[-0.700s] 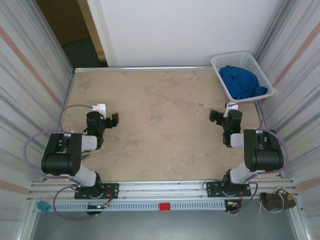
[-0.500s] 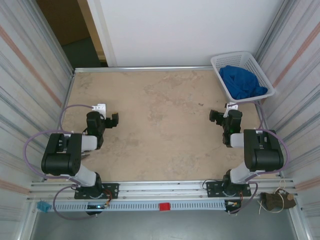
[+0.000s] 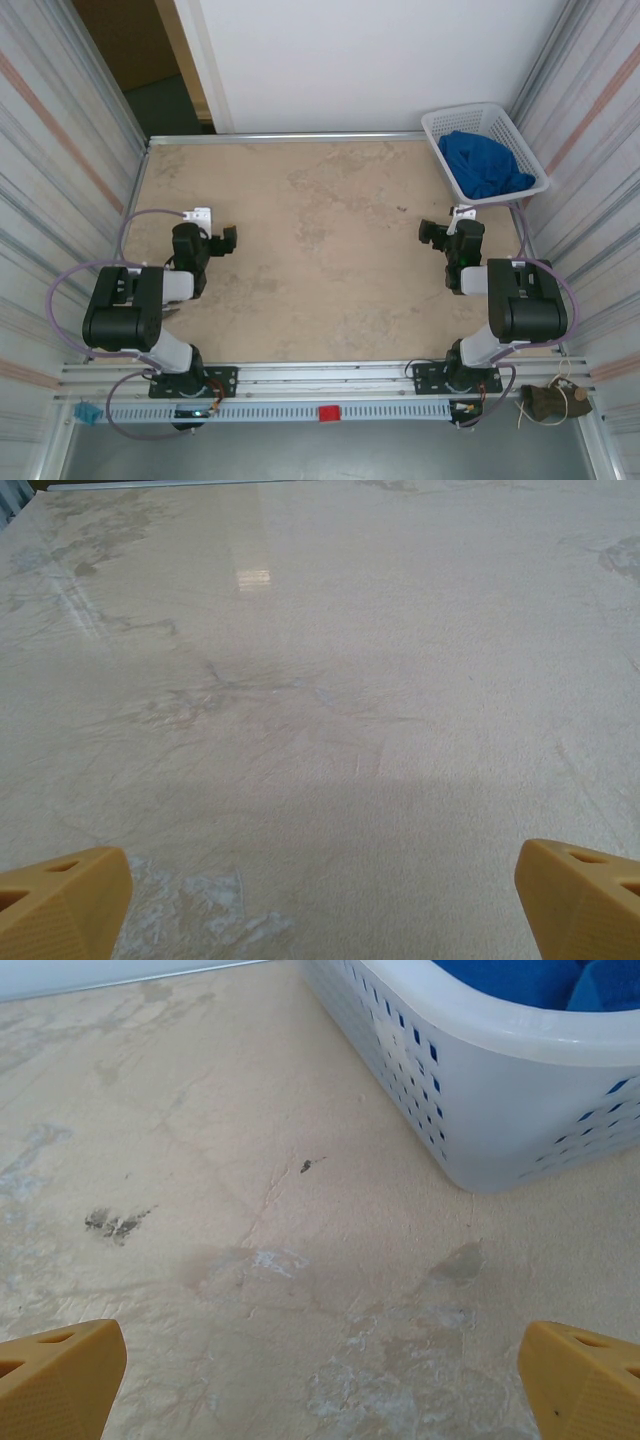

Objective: Fold the inside-out t-shirt

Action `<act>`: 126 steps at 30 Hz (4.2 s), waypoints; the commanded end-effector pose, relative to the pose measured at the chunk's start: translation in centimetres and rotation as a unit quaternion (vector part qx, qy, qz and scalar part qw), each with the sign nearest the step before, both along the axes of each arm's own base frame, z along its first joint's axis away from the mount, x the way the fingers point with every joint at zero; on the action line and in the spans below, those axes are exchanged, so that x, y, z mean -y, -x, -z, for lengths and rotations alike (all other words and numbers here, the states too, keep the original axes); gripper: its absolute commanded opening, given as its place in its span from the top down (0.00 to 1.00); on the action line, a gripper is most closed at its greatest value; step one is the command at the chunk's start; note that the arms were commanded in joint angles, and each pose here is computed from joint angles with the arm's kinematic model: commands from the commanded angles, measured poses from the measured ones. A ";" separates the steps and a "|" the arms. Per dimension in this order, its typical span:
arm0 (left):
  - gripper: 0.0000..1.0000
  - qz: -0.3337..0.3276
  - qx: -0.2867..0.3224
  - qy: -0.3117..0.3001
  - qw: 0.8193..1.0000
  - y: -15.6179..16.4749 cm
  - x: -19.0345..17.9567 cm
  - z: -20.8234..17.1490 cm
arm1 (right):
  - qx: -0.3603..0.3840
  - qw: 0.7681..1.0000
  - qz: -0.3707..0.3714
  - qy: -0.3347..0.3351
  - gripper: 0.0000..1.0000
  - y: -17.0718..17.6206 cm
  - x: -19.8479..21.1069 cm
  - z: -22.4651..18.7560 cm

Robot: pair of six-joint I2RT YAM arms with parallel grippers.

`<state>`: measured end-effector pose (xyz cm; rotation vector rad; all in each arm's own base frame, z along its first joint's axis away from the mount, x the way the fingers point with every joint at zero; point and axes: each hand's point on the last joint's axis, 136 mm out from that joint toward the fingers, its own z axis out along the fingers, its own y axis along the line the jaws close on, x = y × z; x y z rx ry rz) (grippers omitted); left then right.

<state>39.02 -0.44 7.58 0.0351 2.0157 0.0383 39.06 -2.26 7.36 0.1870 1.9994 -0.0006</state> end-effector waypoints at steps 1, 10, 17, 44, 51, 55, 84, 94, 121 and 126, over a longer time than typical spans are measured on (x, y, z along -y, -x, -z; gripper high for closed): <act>0.01 0.005 0.024 -0.005 1.000 -0.6 0.0 -1.5 | 0.010 1.000 0.000 0.004 0.01 -0.4 0.2 -0.7; 0.01 -0.055 0.007 -0.025 0.998 -0.5 -1.2 -6.5 | 0.006 0.998 0.062 -0.018 0.01 -0.2 1.0 -8.3; 0.01 -0.039 0.000 0.087 0.995 0.0 2.7 -14.9 | -0.002 0.969 0.110 -0.219 0.01 -4.1 3.7 -19.8; 0.01 0.064 -0.109 0.106 0.986 0.2 13.5 -12.3 | -0.301 0.913 0.210 -0.176 0.08 -15.5 9.4 -4.4; 0.01 0.065 -0.106 0.116 0.985 0.5 13.7 -12.8 | -0.309 0.905 0.205 -0.207 0.25 -17.1 9.3 -2.1; 0.01 0.062 -0.106 0.120 0.985 0.9 13.6 -13.0 | -0.285 0.904 0.177 -0.264 0.78 -18.0 9.3 -4.3; 0.01 0.083 -0.092 0.171 0.977 2.3 15.7 -15.8 | 0.044 0.892 -0.312 -0.325 1.00 -6.3 -21.6 -41.9; 0.01 -0.001 -0.114 0.117 0.987 4.2 10.9 -13.6 | -0.129 0.948 -0.108 -0.272 0.29 -5.6 -16.2 -17.5; 0.65 -0.017 -0.359 0.212 0.909 -3.5 7.3 2.3 | -0.205 0.970 -0.102 -0.083 0.01 4.2 -24.0 -10.0; 1.00 -0.006 -0.370 0.227 0.901 -2.6 8.1 2.3 | -0.218 0.955 -0.162 -0.120 0.03 4.5 -26.0 -10.2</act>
